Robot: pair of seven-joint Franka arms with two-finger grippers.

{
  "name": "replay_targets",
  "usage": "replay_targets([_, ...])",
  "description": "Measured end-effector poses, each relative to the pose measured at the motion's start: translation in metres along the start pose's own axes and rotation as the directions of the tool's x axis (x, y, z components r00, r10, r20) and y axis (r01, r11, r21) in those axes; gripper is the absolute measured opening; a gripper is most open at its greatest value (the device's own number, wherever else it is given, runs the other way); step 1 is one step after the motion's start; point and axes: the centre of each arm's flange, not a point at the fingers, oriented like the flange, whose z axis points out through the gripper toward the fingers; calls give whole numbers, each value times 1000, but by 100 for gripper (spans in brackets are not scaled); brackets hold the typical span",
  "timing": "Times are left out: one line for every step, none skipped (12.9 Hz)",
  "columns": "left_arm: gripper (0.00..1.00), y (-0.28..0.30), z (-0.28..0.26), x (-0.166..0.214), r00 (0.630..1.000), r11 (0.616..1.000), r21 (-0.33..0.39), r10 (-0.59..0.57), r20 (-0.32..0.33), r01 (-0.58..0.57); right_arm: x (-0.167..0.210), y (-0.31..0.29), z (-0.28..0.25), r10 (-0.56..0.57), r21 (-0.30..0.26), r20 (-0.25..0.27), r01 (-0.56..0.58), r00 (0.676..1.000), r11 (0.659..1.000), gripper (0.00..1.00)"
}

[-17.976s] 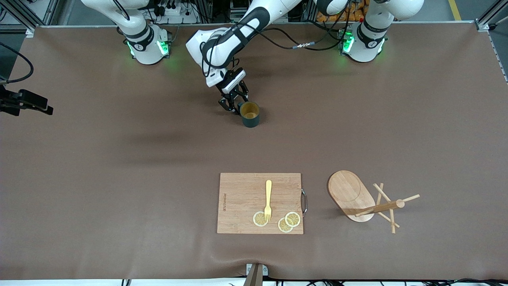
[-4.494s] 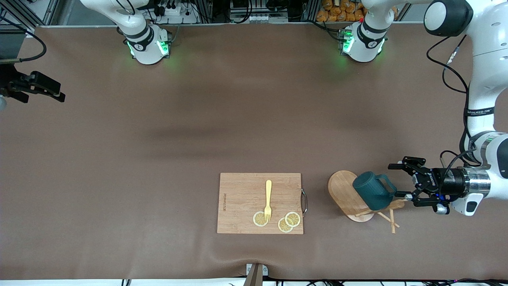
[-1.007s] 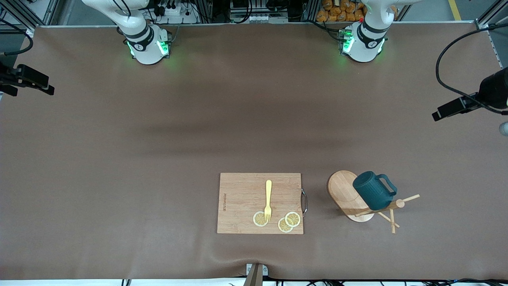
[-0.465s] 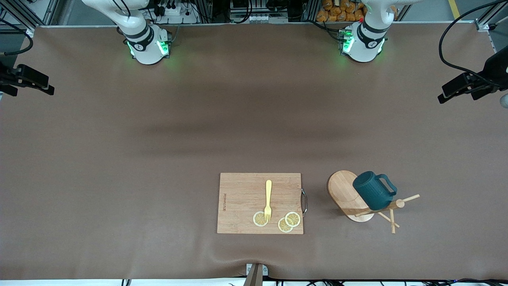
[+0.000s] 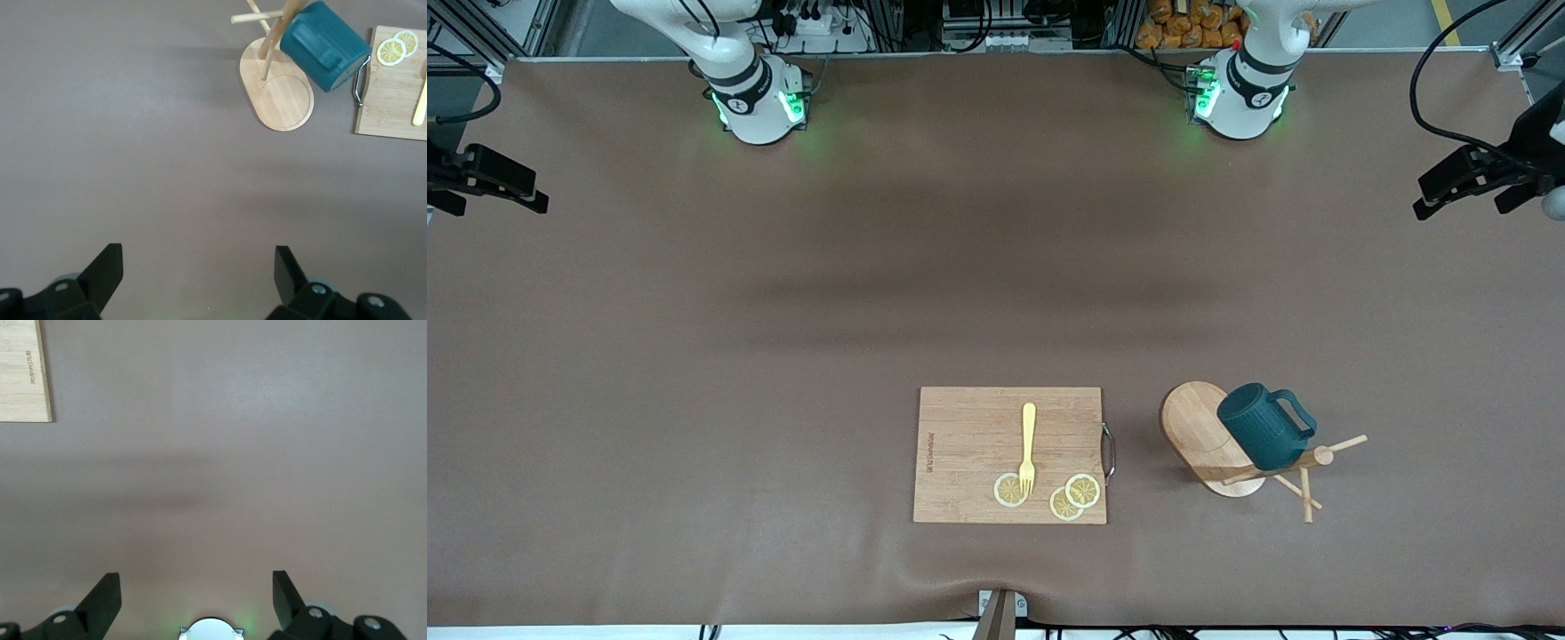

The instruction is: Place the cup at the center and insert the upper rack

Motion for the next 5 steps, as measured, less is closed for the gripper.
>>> replay_targets([100,0,0,0,1000,1000,2,0,0,0,0,0,0,0,0,0,0,1000,1000,100])
replay_targets([100,0,0,-1,1000,1000,7,1,2,-1,0,0,0,0,0,0,0,1000,1000,100])
replay_targets([100,1,0,-1,1000,1000,16,5,3,-5,0,0,0,0,0,0,0,1000,1000,100])
replay_targets([100,3,0,-1,1000,1000,22,10,3,-10,0,0,0,0,0,0,0,1000,1000,100])
replay_targets([100,6,1,-2,1000,1000,23,16,5,-16,0,0,0,0,0,-1,0,1000,1000,100])
